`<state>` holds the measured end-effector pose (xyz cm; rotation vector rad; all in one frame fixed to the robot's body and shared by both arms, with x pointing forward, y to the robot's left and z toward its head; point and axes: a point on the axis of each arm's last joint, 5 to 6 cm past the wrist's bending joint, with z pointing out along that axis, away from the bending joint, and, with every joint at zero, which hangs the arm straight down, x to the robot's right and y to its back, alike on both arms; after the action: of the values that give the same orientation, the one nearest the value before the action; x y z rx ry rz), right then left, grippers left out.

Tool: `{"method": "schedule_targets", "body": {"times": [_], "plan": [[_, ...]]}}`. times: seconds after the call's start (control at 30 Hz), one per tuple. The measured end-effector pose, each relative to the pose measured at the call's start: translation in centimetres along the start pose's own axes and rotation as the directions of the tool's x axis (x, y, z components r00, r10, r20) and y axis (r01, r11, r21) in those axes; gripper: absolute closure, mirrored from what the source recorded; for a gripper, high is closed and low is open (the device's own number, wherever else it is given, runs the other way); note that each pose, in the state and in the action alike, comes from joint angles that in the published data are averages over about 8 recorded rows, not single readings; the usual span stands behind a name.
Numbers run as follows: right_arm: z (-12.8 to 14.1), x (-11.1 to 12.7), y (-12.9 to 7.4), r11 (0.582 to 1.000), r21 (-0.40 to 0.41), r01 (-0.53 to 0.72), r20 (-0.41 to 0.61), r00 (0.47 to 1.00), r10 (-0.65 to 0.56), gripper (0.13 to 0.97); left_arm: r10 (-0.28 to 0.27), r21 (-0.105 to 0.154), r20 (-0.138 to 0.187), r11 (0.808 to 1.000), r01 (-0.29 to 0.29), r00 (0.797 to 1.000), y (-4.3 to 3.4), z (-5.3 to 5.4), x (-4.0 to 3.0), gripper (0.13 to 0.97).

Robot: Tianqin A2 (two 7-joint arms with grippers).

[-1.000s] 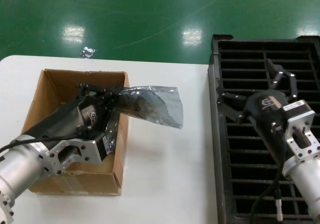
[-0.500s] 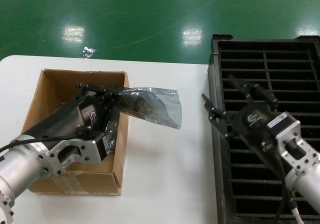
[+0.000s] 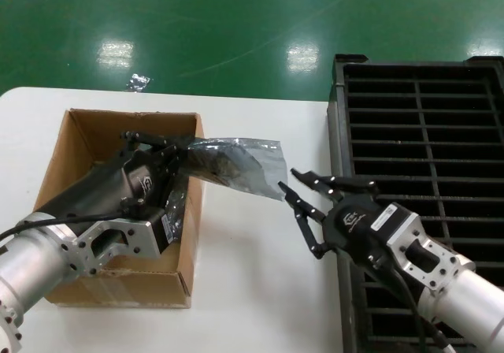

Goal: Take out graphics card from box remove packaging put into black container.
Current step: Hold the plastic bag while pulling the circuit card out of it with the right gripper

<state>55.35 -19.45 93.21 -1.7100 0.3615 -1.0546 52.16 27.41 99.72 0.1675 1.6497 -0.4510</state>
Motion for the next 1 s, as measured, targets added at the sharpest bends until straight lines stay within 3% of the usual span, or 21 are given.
{"method": "schedule_targets", "body": {"times": [0.27, 0.57, 1.0], "plan": [[0.6, -0.3, -0.4, 1.0, 0.0, 0.021, 0.049, 0.999, -0.021, 0.91, 0.0, 0.0, 0.0, 1.0, 0.0, 1.0, 0.0, 0.0, 0.0, 0.958], [1.0, -0.1, -0.5, 0.999, 0.006, 0.038, 0.069, 0.997, -0.039, 0.96, 0.0, 0.0, 0.0, 1.0, 0.0, 1.0, 0.0, 0.0, 0.0, 0.958], [3.8, 1.0, -0.5, 0.997, 0.035, 0.064, 0.123, 0.99, -0.067, 0.962, 0.0, 0.0, 0.0, 1.0, 0.0, 1.0, 0.0, 0.0, 0.0, 0.958]]}}
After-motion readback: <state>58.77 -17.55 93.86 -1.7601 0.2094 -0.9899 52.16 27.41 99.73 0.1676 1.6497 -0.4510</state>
